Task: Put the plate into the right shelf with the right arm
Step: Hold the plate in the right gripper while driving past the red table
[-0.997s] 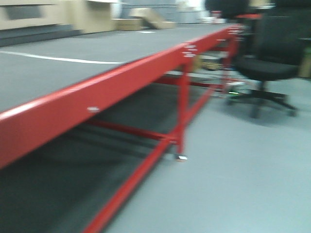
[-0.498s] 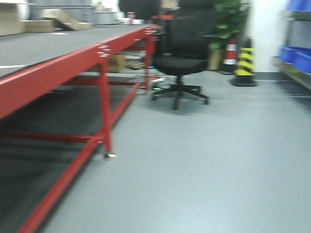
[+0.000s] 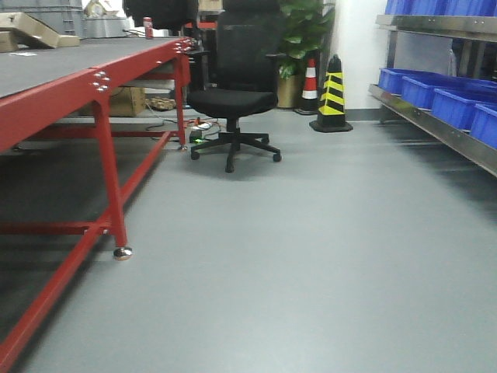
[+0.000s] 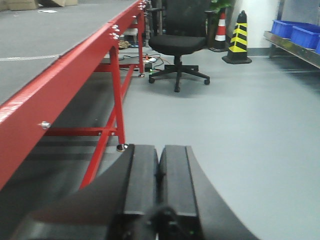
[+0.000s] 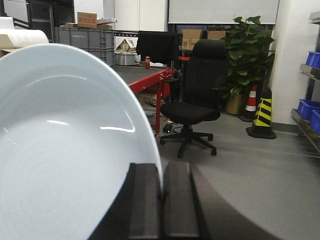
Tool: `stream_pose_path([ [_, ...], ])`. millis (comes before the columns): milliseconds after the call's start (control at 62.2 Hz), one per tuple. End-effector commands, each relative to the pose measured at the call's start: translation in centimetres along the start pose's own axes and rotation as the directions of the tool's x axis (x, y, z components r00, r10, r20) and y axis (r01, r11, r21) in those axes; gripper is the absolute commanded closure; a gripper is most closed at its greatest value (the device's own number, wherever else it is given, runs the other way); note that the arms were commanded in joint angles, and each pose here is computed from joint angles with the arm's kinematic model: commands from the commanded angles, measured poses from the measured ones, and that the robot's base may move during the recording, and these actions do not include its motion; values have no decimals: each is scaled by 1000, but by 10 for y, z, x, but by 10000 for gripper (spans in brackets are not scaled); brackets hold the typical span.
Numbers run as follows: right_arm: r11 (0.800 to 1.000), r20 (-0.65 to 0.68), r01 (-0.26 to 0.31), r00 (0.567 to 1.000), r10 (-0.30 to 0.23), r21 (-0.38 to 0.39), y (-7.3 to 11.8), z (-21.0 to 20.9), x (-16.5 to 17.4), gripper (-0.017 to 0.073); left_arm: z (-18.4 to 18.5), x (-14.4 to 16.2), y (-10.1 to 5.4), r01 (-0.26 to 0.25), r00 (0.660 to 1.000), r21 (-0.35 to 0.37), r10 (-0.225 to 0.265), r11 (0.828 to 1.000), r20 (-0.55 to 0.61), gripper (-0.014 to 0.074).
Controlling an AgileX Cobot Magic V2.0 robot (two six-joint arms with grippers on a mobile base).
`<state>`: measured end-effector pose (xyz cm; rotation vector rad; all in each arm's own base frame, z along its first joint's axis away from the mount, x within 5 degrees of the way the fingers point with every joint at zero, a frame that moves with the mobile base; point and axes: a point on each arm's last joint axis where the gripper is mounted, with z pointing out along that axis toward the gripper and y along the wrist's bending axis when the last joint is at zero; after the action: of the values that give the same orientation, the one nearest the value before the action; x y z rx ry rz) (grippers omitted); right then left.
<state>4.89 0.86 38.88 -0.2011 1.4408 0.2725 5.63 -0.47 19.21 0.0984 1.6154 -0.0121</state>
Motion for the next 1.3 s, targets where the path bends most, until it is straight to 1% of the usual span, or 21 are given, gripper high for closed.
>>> stream_pose_path([
  [0, 999, 109, 29, 994, -26, -27, 3, -2, -16, 530, -1, -6, 1, 9, 996, -14, -8, 1000, 84, 640],
  [1286, 999, 108, 29, 994, -26, -27, 3, -2, -16, 530, -1, -6, 1, 9, 997, -15, -8, 1000, 83, 640],
])
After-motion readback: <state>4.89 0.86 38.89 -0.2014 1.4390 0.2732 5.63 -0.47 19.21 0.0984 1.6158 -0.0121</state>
